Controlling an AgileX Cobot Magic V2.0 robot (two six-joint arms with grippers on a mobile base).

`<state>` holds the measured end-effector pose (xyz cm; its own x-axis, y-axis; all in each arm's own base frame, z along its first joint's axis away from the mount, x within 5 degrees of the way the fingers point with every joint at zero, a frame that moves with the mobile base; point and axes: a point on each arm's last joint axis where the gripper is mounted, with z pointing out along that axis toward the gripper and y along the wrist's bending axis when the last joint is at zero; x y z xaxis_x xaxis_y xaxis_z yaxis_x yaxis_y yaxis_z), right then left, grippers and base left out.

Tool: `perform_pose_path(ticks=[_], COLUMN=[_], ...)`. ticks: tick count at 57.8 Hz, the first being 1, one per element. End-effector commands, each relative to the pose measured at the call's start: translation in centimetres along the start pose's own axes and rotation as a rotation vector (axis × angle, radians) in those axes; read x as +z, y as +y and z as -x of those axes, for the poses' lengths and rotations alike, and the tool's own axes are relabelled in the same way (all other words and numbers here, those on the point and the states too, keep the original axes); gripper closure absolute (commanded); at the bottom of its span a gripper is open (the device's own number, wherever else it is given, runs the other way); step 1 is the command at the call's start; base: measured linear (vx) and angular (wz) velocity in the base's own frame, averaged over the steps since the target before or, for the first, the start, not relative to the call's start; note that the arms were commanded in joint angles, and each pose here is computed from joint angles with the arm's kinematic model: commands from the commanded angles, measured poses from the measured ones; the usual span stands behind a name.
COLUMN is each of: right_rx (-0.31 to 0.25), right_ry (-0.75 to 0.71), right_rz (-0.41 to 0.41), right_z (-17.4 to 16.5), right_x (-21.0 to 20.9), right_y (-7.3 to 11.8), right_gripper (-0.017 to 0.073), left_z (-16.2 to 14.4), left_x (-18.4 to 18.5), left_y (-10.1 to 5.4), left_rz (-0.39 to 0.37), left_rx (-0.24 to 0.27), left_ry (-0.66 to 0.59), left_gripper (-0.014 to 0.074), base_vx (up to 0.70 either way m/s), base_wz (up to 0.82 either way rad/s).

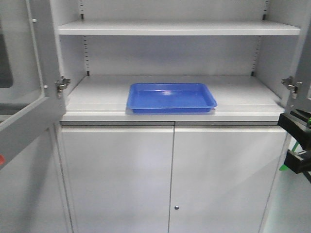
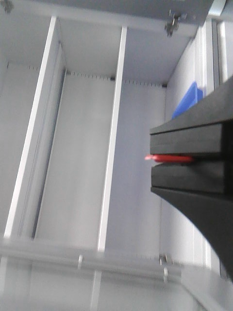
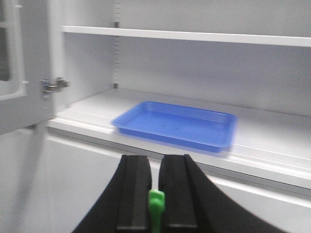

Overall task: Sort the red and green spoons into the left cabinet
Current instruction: 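Turn and drive up to the open white cabinet, then approach the blue tray on the cabinet shelf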

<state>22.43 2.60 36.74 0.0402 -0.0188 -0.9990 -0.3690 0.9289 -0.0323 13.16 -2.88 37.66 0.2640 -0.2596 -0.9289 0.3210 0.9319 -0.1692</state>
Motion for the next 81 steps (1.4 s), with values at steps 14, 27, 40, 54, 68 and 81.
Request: perform_pose_path(ticks=[14, 27, 40, 54, 68, 81], right_rx=[0.002, 0.003, 0.003, 0.003, 0.002, 0.002], right_ry=[-0.073, -0.075, -0.075, -0.075, -0.075, -0.074], right_rz=[0.019, 0.023, 0.023, 0.023, 0.023, 0.022], right_z=[1.70, 1.72, 1.72, 1.72, 1.72, 1.71], right_x=[-0.37, -0.38, -0.38, -0.38, -0.38, -0.38], right_y=[0.27, 0.30, 0.30, 0.30, 0.30, 0.29], right_gripper=[0.0568, 0.0568, 0.0568, 0.0568, 0.0568, 0.0568], left_z=[1.64, 1.64, 1.64, 1.64, 1.65, 1.65], left_x=[0.09, 0.09, 0.09, 0.09, 0.09, 0.09], left_y=[-0.57, -0.57, -0.57, -0.57, -0.58, -0.58], left_rz=[-0.043, -0.043, -0.043, -0.043, -0.044, -0.044], left_rx=[-0.013, -0.013, -0.013, -0.013, -0.013, -0.013], left_ry=[-0.090, -0.090, -0.090, -0.090, -0.091, -0.091], left_gripper=[0.0600, 0.0600, 0.0600, 0.0600, 0.0600, 0.0600], base_vx=[0.21, 0.25, 0.30, 0.33, 0.32, 0.30], base_wz=[-0.47, -0.22, -0.03, 0.00, 0.00, 0.03])
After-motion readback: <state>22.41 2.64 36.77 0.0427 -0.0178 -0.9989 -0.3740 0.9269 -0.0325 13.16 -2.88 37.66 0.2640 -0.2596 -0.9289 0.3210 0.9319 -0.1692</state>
